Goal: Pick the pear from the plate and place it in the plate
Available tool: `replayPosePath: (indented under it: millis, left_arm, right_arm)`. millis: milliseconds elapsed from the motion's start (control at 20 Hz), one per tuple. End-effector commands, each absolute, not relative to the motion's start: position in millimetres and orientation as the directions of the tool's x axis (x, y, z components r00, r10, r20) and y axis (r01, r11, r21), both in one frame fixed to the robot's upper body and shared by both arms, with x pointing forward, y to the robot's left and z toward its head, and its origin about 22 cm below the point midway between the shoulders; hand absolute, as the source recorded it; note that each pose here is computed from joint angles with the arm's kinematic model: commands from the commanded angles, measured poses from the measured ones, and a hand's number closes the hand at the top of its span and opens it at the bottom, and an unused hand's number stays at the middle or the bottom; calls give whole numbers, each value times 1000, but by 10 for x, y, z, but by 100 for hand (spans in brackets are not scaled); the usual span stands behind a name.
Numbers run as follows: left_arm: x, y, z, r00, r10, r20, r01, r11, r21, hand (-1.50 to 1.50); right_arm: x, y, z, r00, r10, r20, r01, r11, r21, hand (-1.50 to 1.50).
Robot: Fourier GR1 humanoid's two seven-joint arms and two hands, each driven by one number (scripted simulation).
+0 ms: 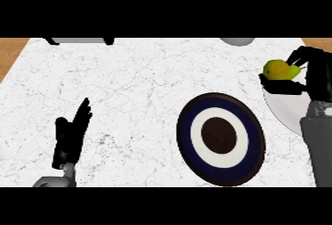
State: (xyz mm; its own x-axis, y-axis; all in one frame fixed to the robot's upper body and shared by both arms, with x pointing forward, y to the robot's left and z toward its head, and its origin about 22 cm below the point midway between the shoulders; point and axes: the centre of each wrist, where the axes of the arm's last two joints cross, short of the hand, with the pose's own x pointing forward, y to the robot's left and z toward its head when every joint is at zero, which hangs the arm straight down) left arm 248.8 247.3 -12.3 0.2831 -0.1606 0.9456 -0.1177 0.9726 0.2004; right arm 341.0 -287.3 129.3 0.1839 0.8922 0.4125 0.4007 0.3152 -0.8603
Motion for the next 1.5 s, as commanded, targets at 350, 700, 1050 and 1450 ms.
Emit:
replayPosePath:
  millis: [350, 700, 1050, 1450]
  left_arm:
    - [2545, 2667, -115, 288, -173, 942, -115, 970, 214, 0]
    - [2405, 2535, -161, 269, -157, 950, -108, 976, 192, 0]
    - [2504, 2375, -77, 282, -179, 943, -101, 971, 215, 0]
    - [2599, 2410, -63, 260, -161, 952, -94, 977, 191, 0]
  right_arm:
    - [3543, -3808, 1345, 348, 822, 451, 431, 287, -856, 150]
    - [3709, -4016, 1051, 420, 818, 394, 332, 266, -905, 150]
    - [3625, -4396, 712, 462, 782, 418, 156, 392, -907, 150]
    - [3586, -4473, 481, 454, 784, 423, -52, 498, -866, -150]
